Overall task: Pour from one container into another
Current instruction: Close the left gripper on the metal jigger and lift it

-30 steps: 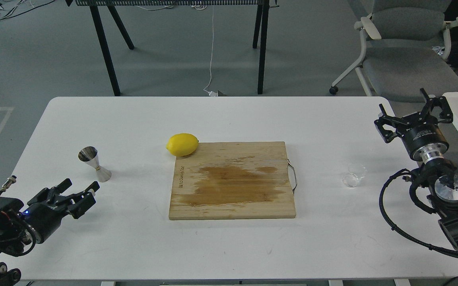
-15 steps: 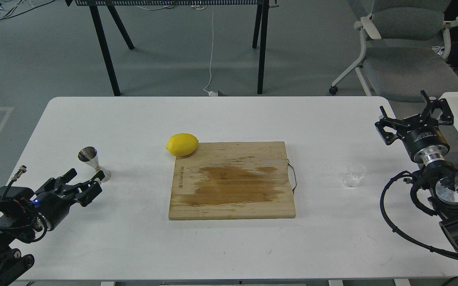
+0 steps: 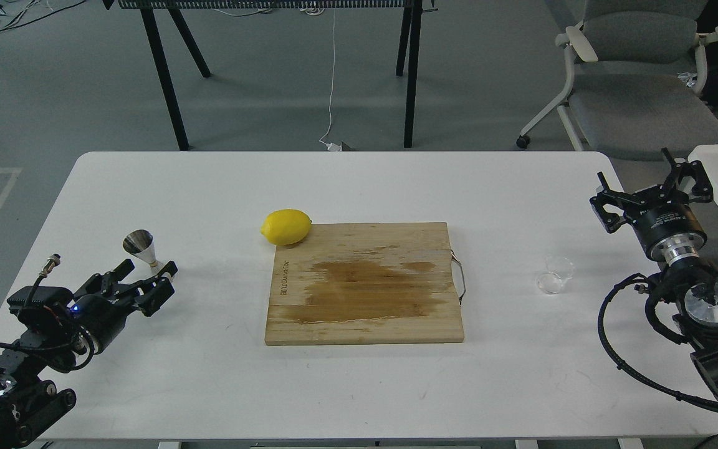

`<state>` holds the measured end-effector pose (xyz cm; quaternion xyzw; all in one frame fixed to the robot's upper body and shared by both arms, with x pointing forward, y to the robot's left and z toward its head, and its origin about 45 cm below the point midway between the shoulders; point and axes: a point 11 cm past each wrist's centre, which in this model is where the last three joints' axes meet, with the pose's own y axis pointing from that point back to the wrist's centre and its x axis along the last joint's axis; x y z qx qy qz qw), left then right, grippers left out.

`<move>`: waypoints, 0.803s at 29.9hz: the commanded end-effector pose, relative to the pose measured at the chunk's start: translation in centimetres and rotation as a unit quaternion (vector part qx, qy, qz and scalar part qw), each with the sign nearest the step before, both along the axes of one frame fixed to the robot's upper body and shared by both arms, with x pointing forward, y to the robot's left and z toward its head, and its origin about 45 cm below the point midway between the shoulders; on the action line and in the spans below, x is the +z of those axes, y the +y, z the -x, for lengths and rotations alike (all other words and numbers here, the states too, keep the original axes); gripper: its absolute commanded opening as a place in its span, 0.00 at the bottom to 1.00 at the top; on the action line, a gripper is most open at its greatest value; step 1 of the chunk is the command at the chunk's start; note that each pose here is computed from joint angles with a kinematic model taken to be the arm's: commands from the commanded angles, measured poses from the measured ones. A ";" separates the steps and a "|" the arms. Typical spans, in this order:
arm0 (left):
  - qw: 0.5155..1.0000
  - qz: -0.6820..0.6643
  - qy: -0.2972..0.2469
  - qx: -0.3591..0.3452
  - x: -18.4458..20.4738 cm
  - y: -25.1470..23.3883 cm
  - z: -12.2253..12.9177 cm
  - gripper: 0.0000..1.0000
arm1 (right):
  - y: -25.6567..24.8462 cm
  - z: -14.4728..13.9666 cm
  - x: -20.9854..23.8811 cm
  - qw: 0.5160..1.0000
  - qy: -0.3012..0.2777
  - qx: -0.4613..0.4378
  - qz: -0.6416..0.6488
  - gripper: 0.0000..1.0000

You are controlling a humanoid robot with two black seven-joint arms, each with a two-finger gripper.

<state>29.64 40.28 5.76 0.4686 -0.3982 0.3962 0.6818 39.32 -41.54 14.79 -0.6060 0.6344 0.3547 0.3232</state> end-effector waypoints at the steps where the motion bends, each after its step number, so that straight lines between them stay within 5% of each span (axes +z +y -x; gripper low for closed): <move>1: 1.000 0.004 -0.005 0.000 0.0 -0.6 -0.7 0.98 | 0.0 0.0 0.0 1.000 0.000 -0.001 0.000 1.00; 15: 1.000 -0.005 -0.010 0.017 -0.5 -1.4 -2.7 0.93 | -0.2 0.1 -0.1 1.000 0.002 -0.002 0.001 1.00; 24: 0.999 -0.049 0.012 0.018 -1.6 -0.3 -2.7 0.69 | -0.3 0.5 -0.4 1.000 0.006 -0.003 0.001 1.00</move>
